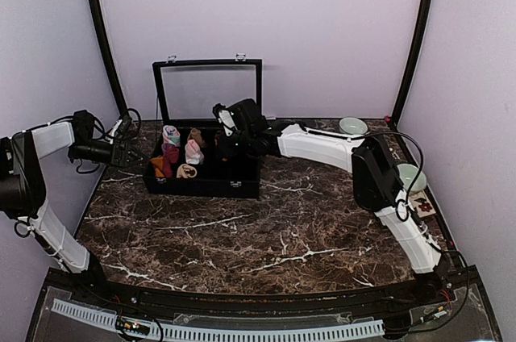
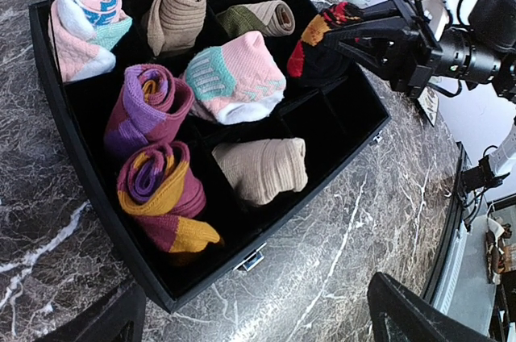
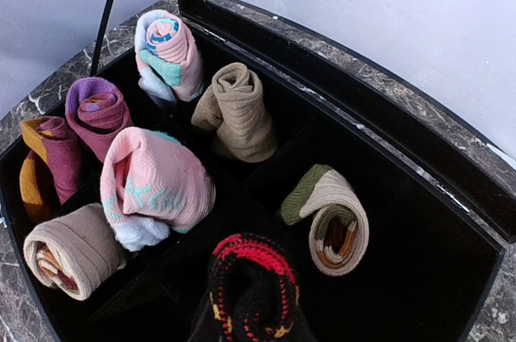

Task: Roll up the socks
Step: Place the sock in the storage box, then reset both arms

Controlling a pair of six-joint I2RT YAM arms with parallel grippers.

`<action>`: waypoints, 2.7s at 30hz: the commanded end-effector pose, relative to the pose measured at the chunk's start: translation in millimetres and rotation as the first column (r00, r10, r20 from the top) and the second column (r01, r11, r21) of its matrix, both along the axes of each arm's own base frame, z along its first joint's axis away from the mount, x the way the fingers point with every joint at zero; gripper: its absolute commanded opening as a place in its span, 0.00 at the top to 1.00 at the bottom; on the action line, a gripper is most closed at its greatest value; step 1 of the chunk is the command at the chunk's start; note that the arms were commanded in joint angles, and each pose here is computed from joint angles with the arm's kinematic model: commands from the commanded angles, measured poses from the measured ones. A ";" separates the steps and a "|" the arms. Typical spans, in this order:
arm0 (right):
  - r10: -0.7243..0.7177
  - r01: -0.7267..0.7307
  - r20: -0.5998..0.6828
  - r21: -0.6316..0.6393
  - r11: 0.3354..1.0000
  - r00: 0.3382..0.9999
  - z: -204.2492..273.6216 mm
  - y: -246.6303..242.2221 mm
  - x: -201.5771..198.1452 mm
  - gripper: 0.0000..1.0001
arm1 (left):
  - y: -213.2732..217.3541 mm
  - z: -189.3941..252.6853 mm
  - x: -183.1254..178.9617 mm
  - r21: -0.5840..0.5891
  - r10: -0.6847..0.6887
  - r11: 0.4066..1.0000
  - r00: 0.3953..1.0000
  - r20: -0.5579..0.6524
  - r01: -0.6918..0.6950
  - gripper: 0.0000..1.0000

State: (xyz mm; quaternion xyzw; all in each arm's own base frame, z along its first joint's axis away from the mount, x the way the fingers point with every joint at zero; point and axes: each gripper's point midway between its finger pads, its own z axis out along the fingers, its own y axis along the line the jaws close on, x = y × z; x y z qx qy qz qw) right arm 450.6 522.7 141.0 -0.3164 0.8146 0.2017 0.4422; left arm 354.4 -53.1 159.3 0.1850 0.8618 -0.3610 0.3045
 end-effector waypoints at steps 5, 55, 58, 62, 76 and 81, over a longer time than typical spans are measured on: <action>0.035 -0.037 0.043 0.055 0.998 0.998 -20.6 17.3 12.5 0.97 | -3.9 8.0 -0.9 -0.026 -0.010 1.000 1.000 0.021 0.011 0.01; -0.857 0.902 0.286 -0.087 0.423 0.429 22.6 -459.7 -106.3 0.00 | 13.7 -16.8 51.1 0.058 0.266 0.938 0.818 0.511 -0.341 0.01; -0.882 0.931 0.302 -0.068 0.358 0.362 17.4 -493.6 -115.6 0.00 | 11.5 -25.3 47.1 0.046 0.263 0.939 0.799 0.541 -0.341 0.01; -0.898 0.956 0.338 -0.013 0.293 0.280 14.3 -523.9 -123.3 0.00 | 13.1 -20.9 28.5 0.028 0.259 0.925 0.682 0.684 -0.379 0.01; -0.796 0.799 0.467 0.265 0.540 0.384 24.6 -535.2 -94.6 0.00 | 28.0 -29.1 23.2 0.021 0.350 0.855 0.606 0.714 -0.519 0.01; -0.807 0.776 0.394 0.286 0.563 0.440 9.3 -551.2 -79.6 0.00 | 28.4 -28.7 23.2 0.021 0.351 0.854 0.605 0.715 -0.520 0.01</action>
